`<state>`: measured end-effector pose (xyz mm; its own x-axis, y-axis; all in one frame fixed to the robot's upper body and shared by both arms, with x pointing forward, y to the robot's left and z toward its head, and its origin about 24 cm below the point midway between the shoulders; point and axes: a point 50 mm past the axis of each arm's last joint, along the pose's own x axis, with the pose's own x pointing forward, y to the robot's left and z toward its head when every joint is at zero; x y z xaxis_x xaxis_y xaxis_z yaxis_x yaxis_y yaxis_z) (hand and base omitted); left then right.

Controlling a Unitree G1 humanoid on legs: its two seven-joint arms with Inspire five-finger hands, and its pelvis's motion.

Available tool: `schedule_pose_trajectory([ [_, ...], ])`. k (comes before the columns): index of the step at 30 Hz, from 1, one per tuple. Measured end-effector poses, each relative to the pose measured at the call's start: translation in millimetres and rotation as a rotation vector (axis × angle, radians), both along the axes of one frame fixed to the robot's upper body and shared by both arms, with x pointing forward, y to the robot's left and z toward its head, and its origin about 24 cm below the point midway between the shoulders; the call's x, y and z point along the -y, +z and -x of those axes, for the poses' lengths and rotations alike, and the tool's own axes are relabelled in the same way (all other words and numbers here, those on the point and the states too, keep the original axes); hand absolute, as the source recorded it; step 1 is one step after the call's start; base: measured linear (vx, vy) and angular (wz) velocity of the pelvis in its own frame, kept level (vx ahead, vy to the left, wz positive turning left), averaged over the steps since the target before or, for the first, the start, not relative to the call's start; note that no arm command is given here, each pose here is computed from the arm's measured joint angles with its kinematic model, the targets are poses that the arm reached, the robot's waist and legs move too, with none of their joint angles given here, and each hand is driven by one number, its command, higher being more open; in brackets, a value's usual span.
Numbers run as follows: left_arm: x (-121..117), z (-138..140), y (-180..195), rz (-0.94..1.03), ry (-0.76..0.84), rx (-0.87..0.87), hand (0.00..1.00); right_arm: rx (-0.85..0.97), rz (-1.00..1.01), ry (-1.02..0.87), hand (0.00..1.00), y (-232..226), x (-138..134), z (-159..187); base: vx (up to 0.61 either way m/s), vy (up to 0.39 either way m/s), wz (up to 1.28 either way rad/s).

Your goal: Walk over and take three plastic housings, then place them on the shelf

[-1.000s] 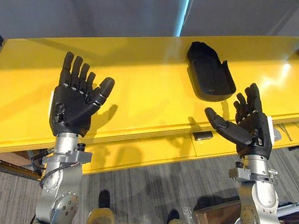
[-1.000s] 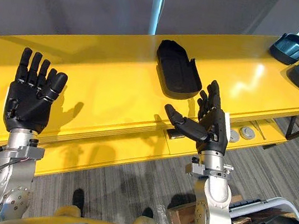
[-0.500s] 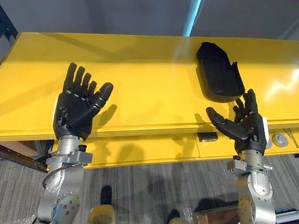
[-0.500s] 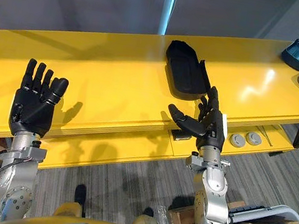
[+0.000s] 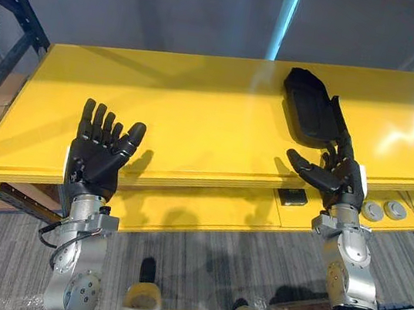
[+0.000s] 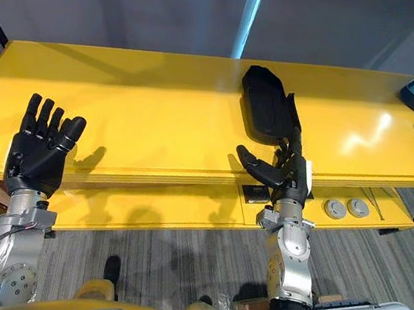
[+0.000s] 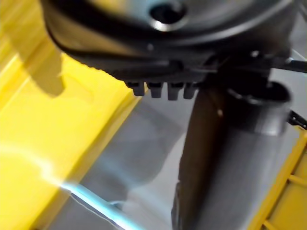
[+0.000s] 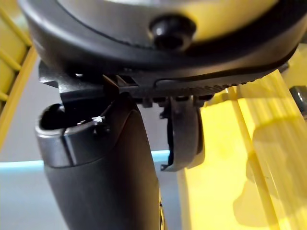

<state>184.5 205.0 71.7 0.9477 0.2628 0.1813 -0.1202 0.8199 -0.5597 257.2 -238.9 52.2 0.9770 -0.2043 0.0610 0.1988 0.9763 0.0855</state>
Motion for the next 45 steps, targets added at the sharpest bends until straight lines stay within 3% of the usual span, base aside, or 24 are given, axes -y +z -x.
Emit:
schedule_pose_trajectory([
  [26, 3.8, -0.5, 0.4, 0.017, -0.062, 0.031, 1.00, -0.018, 0.018, -0.038, 1.00, 3.7, 8.4, -16.3, -0.01, -0.002, 0.01],
  [36, 7.8, 5.7, 13.9, 0.013, -0.082, 0.115, 1.00, 0.131, -0.058, 0.033, 1.00, 21.3, -22.4, 38.8, 0.04, -0.014, -0.09],
  [45, 57.4, 3.0, 30.3, 0.053, -0.357, 0.237, 1.00, 0.002, -0.128, -0.202, 1.00, -7.1, -20.6, 84.3, 0.00, 0.006, -0.41],
])
